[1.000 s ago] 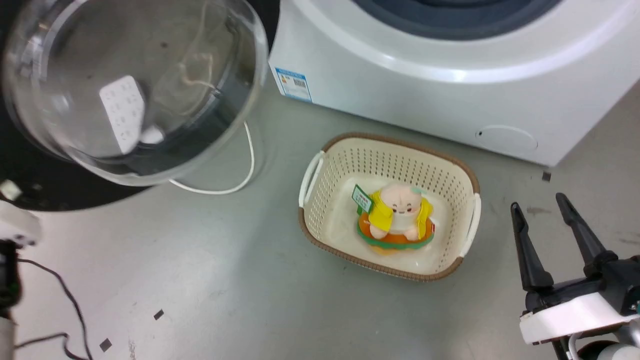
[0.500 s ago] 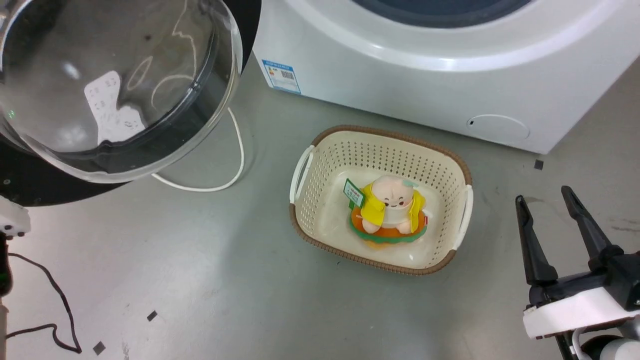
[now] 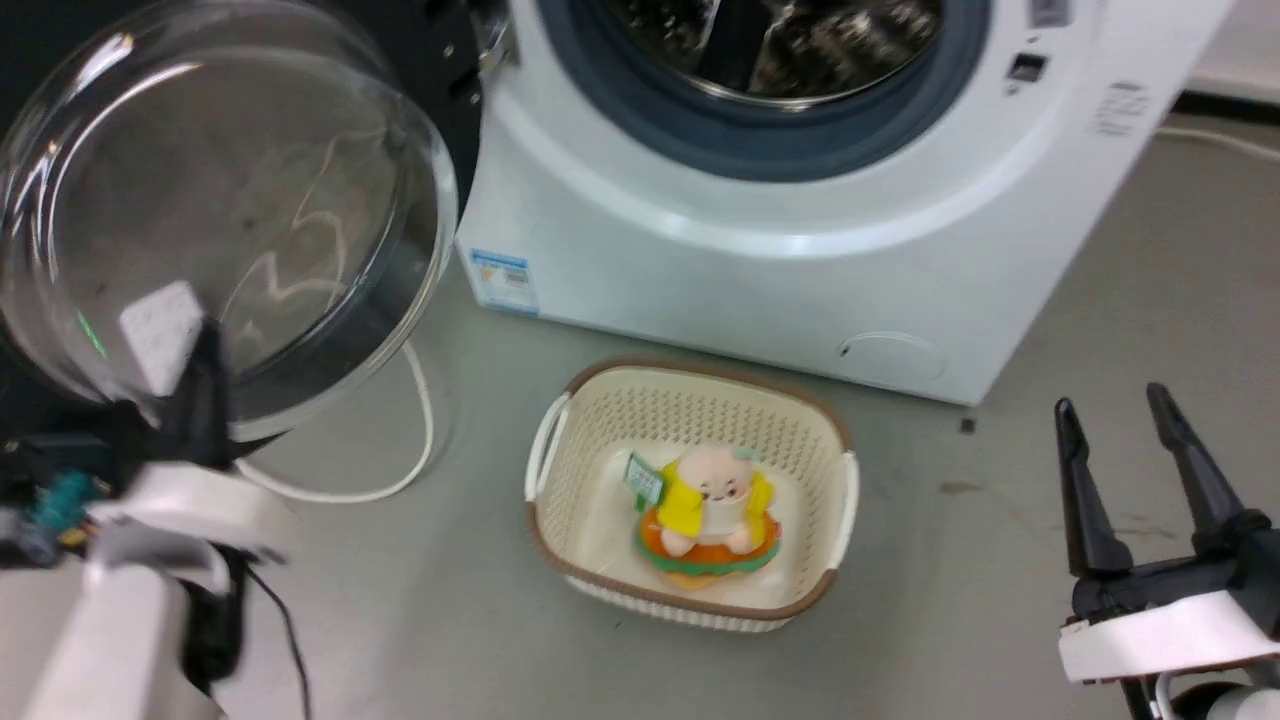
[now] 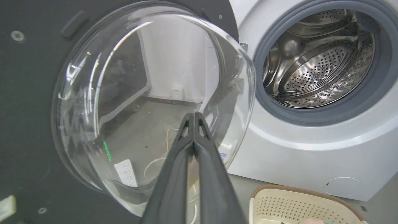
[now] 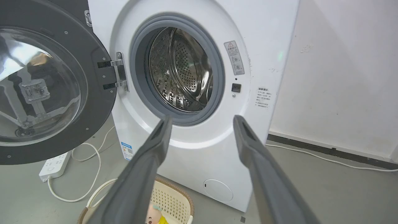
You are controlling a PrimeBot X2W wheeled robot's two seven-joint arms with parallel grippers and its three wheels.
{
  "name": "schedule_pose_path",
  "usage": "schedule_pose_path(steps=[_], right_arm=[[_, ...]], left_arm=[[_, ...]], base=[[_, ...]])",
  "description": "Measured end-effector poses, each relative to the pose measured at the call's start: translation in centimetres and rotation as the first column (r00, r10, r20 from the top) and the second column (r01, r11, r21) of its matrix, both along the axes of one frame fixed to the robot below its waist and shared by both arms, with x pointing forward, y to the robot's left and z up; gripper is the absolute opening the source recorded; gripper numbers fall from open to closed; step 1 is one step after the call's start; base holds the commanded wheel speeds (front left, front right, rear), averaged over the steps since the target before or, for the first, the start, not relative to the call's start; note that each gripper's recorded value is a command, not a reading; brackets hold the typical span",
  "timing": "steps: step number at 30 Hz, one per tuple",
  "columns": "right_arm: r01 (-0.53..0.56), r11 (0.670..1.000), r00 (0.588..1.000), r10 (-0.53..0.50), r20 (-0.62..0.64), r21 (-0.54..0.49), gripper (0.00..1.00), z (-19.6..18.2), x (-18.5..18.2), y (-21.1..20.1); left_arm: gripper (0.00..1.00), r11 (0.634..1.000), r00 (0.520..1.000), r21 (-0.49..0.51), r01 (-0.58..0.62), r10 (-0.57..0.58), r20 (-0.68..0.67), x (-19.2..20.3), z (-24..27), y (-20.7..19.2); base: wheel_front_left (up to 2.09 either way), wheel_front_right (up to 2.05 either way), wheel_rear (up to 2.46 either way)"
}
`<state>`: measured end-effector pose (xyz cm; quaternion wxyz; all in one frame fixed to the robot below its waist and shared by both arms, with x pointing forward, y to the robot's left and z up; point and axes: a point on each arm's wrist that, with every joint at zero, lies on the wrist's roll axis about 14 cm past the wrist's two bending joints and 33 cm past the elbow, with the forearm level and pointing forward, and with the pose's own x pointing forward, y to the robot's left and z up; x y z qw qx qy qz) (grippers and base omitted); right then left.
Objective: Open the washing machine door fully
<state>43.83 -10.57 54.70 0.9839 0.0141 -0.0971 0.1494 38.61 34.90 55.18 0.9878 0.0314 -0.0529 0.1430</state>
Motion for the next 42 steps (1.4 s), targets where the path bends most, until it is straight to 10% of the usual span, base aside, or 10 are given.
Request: schedule_pose_path(steps=[10, 20, 22, 42], right_arm=[[0.128, 0.992, 0.991, -0.128, 0.047, 0.008, 1.00, 2.1, -4.5, -4.3], [0.208, 0.978, 0.978, -0.208, -0.011, 0.014, 1.00, 0.2, -8.1, -7.1], [0.219, 0.976, 0.975, -0.218, -0.032, 0.017, 1.00, -0.5, -8.5, -7.4], [0.220, 0.975, 0.971, -0.216, -0.101, 0.021, 1.00, -2.6, -9.2, -7.4]], left_arm=[[0.00, 0.964, 0.966, -0.069, 0.256, -0.251, 0.064, -1.2, -0.7, -13.1], [0.00, 0.944, 0.947, -0.080, 0.321, -0.320, 0.022, -3.3, -2.6, -17.6], [0.96, 0.944, 0.946, -0.068, 0.323, -0.324, 0.004, -3.6, -3.1, -17.9], [1.00, 0.945, 0.946, -0.071, 0.320, -0.323, -0.040, -4.5, -4.7, -18.3]], base=[[0.00, 0.00, 0.00], [0.00, 0.00, 0.00], [0.00, 0.00, 0.00], [0.00, 0.00, 0.00]])
